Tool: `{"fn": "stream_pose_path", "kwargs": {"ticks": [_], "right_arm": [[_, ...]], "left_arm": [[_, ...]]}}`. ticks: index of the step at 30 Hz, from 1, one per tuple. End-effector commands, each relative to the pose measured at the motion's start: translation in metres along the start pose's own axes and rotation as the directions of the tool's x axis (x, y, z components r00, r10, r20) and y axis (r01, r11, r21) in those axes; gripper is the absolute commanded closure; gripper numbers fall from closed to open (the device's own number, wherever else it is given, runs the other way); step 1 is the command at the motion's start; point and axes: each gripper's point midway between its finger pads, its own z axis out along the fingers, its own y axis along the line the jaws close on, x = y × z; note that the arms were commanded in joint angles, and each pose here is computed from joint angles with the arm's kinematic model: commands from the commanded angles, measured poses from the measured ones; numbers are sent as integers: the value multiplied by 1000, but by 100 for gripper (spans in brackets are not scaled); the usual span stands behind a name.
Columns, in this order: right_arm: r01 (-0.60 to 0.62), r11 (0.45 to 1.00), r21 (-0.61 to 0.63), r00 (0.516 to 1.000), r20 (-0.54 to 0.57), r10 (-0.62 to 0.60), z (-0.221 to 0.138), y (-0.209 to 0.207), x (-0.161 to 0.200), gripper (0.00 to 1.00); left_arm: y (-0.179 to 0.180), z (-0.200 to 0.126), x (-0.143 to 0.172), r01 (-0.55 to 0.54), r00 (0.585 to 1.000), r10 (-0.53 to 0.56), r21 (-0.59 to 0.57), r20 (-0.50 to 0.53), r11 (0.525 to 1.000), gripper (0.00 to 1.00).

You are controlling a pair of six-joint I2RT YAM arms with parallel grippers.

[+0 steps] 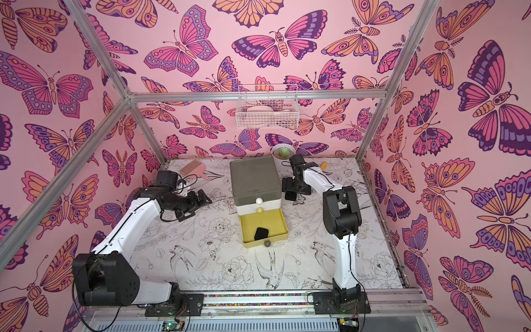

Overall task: Place the brooch boxes into the drawer by color
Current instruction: Pick up the brooch box from the center of the board.

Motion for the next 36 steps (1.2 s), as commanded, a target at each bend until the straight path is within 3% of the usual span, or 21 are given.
{"fn": "stream_pose_path", "kwargs": {"ticks": [1,16,29,32,36], "right_arm": [[4,1000,3,1000,-31,-4,4,-1,-3,7],[10,999,41,994,-112,-5,17,-9,18,19],[4,999,39,993,-120,1,25,-4,15,20],[0,999,55,991,-136,7,28,-8,20,29],[-6,998,55,993,-122,13,23,-10,25,52]], "left_arm": [[0,-3,4,0,1000,0,6,1,1000,0],[-1,-5,1,-9,1000,9,7,7,1000,0],[2,-3,3,-13,1000,13,-3,1,1000,0],[2,-4,3,-13,1000,13,-3,4,1000,0],[2,-5,3,-14,1000,14,-3,7,1000,0]]}}
